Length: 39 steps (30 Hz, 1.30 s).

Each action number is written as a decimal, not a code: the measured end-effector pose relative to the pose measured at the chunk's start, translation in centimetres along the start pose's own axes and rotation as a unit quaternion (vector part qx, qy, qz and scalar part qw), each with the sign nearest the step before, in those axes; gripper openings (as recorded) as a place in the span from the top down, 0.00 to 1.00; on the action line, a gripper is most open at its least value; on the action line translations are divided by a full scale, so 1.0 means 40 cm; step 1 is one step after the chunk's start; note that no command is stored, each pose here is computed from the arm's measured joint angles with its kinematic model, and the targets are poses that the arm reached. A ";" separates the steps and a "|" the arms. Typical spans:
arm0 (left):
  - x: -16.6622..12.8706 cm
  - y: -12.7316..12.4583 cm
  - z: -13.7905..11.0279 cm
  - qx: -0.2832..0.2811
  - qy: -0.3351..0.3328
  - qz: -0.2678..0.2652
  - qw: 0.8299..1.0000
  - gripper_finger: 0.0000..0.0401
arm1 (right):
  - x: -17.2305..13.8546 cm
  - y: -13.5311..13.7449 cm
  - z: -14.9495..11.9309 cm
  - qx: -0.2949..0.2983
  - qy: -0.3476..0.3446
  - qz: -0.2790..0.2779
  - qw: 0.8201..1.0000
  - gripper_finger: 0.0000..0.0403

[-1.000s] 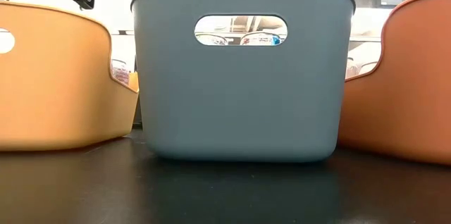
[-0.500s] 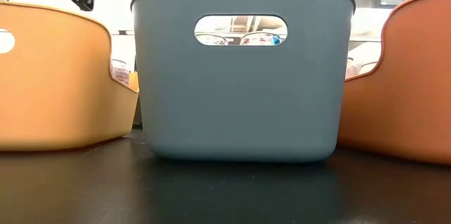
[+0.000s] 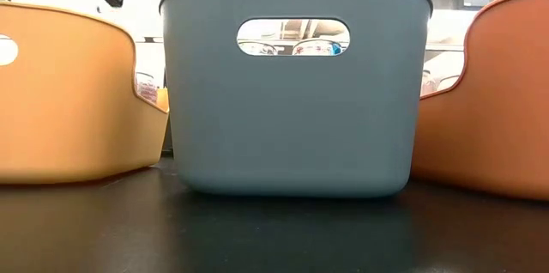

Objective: Sort soda cans
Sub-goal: Put the pink-white soda can into the yellow bin

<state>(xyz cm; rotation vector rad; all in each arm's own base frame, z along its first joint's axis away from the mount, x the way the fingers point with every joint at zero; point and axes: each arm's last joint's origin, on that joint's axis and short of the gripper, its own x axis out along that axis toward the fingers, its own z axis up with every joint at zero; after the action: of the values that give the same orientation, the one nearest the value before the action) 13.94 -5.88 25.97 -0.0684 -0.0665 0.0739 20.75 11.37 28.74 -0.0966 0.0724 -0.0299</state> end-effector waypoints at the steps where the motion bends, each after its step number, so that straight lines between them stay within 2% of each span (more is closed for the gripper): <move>1: 0.004 -0.006 0.016 0.006 0.003 -0.004 1.000 0.31 | -0.003 -0.005 -0.010 -0.001 0.003 -0.001 1.000 1.00; 3: 0.017 -0.022 0.055 0.031 0.025 -0.008 0.999 0.31 | -0.008 -0.009 -0.014 -0.002 0.004 -0.002 1.000 1.00; 6: 0.048 -0.046 0.115 0.081 0.093 0.036 0.992 0.34 | -0.008 -0.013 -0.007 -0.015 -0.007 -0.003 1.000 1.00; 9: 0.092 -0.077 0.180 0.114 0.170 0.065 0.977 0.38 | -0.006 -0.016 -0.007 -0.033 -0.007 -0.006 0.999 1.00; 12: 0.129 -0.104 0.232 0.122 0.262 0.088 0.953 0.42 | -0.004 -0.019 -0.008 -0.041 -0.005 -0.010 0.999 1.00; 16: 0.140 -0.117 0.279 0.080 0.396 0.144 0.903 0.48 | -0.004 -0.020 -0.013 -0.061 0.004 -0.010 0.998 1.00; 19: 0.130 -0.123 0.287 0.032 0.498 0.184 0.847 0.51 | -0.004 -0.020 -0.011 -0.068 0.000 -0.010 0.998 1.00; 20: 0.126 -0.132 0.284 0.016 0.527 0.187 0.829 0.52 | -0.004 -0.020 -0.011 -0.070 0.001 -0.010 0.997 1.00; 22: 0.125 -0.157 0.274 -0.020 0.566 0.161 0.808 0.53 | -0.004 -0.020 -0.013 -0.074 0.003 -0.009 0.997 1.00; 24: 0.116 -0.182 0.268 -0.054 0.587 0.132 0.797 0.54 | -0.005 -0.017 -0.013 -0.074 0.004 -0.007 0.997 0.99; 27: 0.095 -0.208 0.256 -0.101 0.631 0.137 0.757 0.55 | -0.005 -0.017 -0.015 -0.076 0.007 -0.005 0.997 0.99; 31: 0.056 -0.259 0.236 -0.154 0.660 0.147 0.720 0.55 | -0.005 -0.017 -0.015 -0.076 0.007 -0.003 0.997 0.99; 37: -0.011 -0.336 0.177 -0.179 0.724 0.176 0.643 0.51 | -0.005 -0.017 -0.012 -0.093 0.002 -0.004 0.996 0.99; 39: -0.033 -0.358 0.169 -0.188 0.734 0.185 0.626 0.45 | -0.005 -0.018 -0.009 -0.101 -0.003 -0.005 0.995 0.99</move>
<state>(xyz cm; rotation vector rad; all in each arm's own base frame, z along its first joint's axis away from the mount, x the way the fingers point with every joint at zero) 13.19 -19.77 33.64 -0.5540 1.6239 0.4020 20.51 10.63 28.45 -0.2993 0.0683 -0.0325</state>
